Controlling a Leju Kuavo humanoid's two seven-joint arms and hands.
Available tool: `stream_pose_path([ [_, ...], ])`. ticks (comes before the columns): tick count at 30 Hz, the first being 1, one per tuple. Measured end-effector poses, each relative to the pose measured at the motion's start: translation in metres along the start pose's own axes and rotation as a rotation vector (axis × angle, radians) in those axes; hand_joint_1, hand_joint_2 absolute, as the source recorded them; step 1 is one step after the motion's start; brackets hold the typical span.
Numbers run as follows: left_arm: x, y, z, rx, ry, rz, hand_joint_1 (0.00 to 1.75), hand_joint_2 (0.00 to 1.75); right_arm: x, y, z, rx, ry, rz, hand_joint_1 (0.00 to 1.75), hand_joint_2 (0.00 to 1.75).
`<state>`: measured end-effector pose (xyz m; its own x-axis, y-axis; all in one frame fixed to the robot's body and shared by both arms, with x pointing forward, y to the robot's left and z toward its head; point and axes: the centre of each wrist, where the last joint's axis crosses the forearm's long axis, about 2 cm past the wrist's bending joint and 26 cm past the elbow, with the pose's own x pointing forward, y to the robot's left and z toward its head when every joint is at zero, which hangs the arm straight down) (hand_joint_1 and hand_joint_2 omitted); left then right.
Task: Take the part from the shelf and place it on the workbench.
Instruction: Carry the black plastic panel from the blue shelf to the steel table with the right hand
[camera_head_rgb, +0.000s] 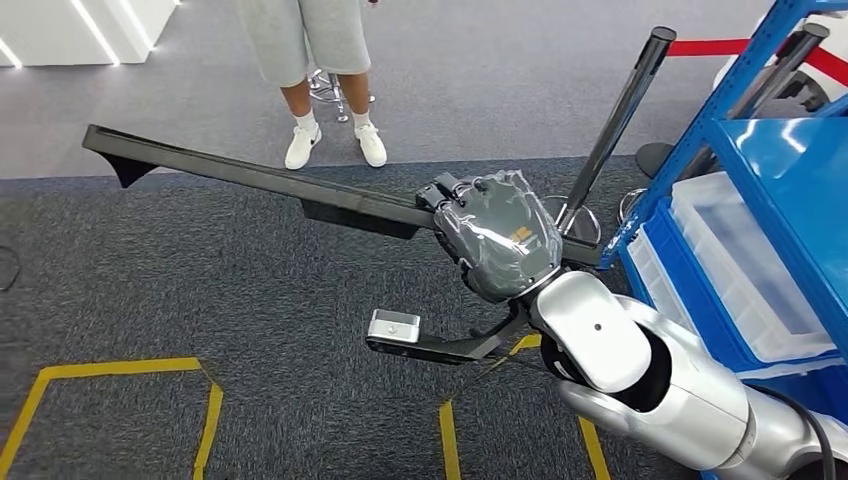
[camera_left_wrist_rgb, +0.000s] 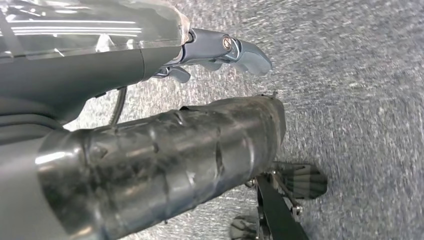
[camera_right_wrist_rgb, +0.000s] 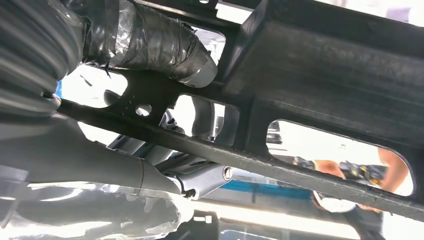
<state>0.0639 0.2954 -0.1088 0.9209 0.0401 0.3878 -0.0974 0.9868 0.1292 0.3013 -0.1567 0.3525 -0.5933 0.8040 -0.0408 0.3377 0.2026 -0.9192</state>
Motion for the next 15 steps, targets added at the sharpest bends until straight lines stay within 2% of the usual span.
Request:
stream_pose_path([
  [15, -0.0018, -0.001, 0.0006, 0.01, 0.028, 0.008, 0.0, 0.0, 0.0017, 0.0017, -0.0007, 0.015, -0.008, 0.006, 1.75, 1.75],
])
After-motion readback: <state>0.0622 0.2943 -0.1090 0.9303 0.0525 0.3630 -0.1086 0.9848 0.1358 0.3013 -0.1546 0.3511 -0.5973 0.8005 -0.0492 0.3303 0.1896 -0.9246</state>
